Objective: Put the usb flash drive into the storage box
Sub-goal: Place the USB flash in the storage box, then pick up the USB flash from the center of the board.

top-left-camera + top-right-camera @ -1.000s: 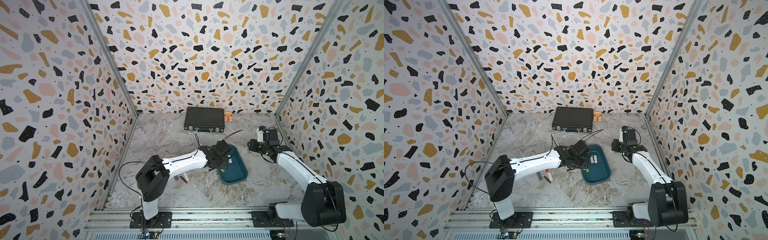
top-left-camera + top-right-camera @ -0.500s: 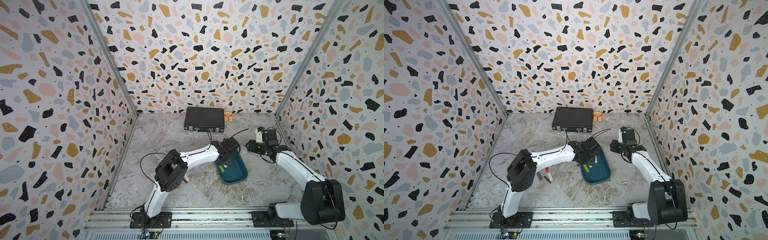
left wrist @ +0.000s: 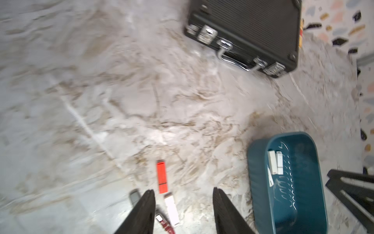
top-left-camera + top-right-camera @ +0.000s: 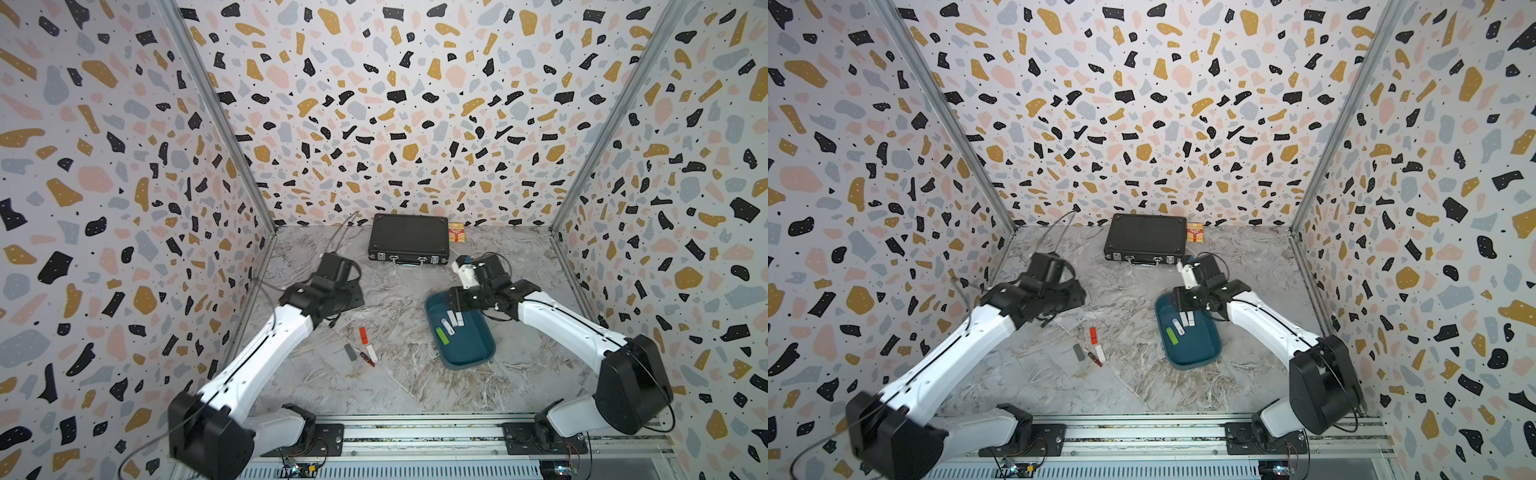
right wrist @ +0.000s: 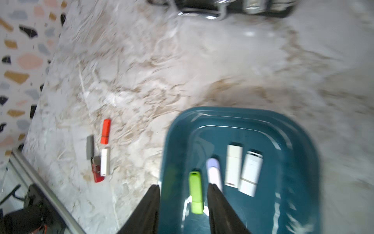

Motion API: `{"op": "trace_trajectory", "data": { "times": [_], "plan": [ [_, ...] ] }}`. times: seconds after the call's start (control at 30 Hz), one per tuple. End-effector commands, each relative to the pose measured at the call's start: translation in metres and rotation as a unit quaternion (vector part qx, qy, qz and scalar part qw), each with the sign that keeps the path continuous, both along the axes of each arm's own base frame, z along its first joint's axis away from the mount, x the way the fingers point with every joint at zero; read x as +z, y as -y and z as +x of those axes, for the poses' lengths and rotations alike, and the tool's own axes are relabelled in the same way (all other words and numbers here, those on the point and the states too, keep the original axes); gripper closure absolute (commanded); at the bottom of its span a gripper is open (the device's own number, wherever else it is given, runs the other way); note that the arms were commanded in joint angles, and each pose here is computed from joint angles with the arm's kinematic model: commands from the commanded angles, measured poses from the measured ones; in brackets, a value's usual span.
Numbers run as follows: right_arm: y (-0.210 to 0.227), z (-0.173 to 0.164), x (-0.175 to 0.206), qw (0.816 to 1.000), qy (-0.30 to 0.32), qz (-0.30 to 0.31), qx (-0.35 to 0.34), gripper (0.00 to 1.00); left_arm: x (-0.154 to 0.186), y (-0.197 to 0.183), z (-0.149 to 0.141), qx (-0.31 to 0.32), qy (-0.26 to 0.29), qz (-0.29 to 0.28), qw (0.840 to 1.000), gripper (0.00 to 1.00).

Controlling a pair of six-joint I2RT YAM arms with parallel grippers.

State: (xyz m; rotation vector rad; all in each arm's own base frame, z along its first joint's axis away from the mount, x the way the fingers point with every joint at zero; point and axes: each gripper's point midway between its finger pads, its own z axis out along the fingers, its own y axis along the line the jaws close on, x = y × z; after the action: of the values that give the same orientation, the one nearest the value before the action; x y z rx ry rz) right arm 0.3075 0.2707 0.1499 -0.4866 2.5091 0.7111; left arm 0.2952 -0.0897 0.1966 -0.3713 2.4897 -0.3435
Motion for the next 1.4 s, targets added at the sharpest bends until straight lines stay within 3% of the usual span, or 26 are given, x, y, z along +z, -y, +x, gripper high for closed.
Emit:
{"op": "trace_trajectory", "data": {
  "times": [0.0,0.2,0.47,1.03,1.1,1.37],
  "plan": [
    [-0.048,-0.024,-0.017,0.998,-0.017,-0.047,0.048,0.56,-0.014,-0.034,-0.040,0.007,-0.042,0.002,0.999,0.50],
    [-0.127,-0.045,-0.044,0.990,-0.009,-0.091,0.110,0.56,-0.024,-0.066,-0.061,0.043,-0.059,0.012,0.997,0.50],
    [-0.172,-0.050,-0.077,0.980,-0.009,-0.145,0.138,0.56,-0.016,-0.063,-0.059,0.035,-0.023,0.004,0.999,0.51],
    [-0.213,-0.034,-0.102,0.970,0.008,-0.179,0.162,0.58,-0.015,-0.066,-0.060,0.042,-0.015,0.006,0.999,0.51],
    [-0.222,-0.051,-0.107,0.966,0.008,-0.187,0.181,0.59,-0.015,-0.066,-0.060,0.042,-0.014,0.006,0.999,0.51],
    [-0.224,-0.063,-0.121,0.956,0.011,-0.215,0.200,0.59,-0.016,-0.066,-0.060,0.042,-0.015,0.005,0.999,0.51]
  ]
}}
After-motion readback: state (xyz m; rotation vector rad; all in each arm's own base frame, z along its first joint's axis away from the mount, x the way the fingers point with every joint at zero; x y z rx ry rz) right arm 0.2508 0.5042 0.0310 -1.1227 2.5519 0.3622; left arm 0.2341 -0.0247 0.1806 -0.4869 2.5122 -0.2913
